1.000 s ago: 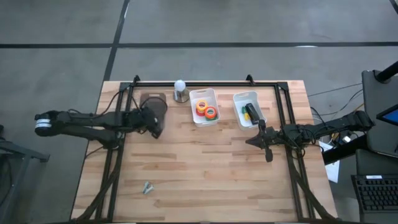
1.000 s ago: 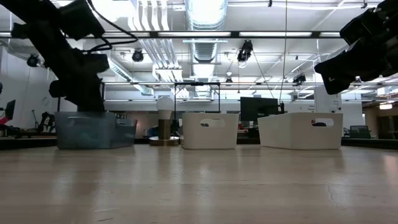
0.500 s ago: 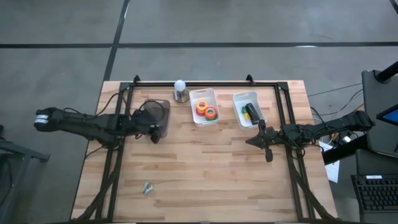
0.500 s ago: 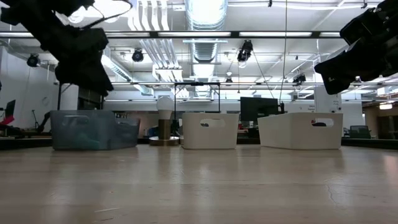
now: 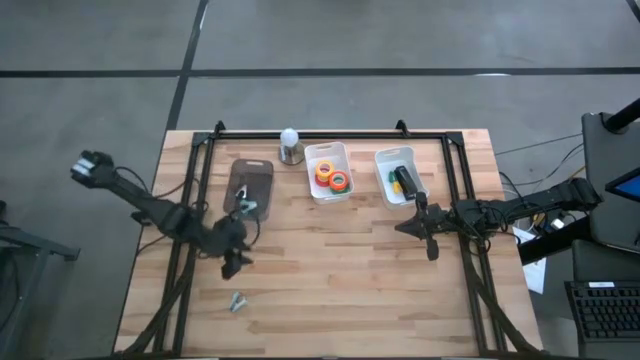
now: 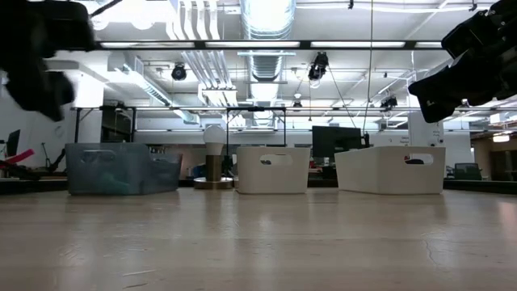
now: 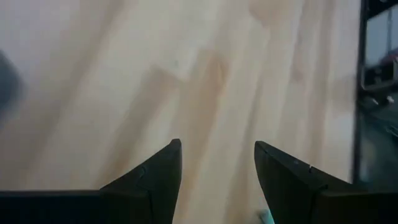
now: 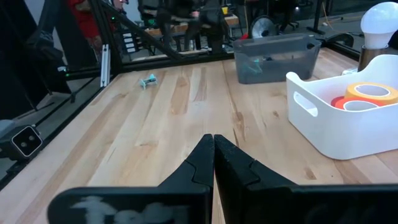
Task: Pick and place Stapler, Stapler remover, tape
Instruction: Put the blue staple remover into the black bin
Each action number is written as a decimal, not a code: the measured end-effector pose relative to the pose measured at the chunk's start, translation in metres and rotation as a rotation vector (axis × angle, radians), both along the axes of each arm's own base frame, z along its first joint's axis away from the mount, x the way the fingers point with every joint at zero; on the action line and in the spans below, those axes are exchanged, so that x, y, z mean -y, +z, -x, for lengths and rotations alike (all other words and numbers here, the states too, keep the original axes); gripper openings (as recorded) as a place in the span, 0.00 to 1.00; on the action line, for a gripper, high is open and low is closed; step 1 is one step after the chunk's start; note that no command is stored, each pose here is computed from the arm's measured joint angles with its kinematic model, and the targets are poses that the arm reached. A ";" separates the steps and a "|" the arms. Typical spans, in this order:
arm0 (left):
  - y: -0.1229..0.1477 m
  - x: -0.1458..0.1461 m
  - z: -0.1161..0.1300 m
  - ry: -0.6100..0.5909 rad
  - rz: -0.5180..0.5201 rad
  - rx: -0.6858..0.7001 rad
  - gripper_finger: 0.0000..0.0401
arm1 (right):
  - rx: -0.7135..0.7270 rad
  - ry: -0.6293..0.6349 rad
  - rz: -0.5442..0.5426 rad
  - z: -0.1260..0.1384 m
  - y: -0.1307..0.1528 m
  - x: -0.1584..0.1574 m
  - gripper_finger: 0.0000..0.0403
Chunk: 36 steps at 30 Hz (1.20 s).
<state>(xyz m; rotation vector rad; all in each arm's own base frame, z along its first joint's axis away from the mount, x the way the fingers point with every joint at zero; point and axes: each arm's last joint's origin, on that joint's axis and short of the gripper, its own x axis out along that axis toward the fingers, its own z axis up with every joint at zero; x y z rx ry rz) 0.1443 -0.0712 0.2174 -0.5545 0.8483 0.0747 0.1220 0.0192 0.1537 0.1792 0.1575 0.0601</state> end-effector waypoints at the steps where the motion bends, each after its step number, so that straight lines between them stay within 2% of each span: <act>1: -0.001 0.006 0.002 -0.003 0.025 -0.016 0.50 | 0.000 0.000 0.000 0.000 0.000 0.000 0.02; 6: -0.011 0.034 0.011 0.008 0.133 -0.121 0.50 | 0.000 0.000 0.000 0.000 0.000 0.000 0.02; 14: -0.032 0.061 0.020 0.150 0.264 -0.333 0.50 | 0.000 0.000 0.000 0.000 0.000 0.000 0.02; 19: -0.045 0.067 0.017 0.177 0.258 -0.425 0.50 | 0.000 0.000 0.000 0.000 0.000 0.000 0.02; 29: -0.062 0.079 0.010 0.152 0.270 -0.519 0.50 | 0.000 0.000 0.000 0.000 0.000 0.000 0.02; 36: -0.064 0.080 0.009 0.136 0.259 -0.517 0.45 | 0.000 0.000 0.000 0.000 0.000 0.000 0.02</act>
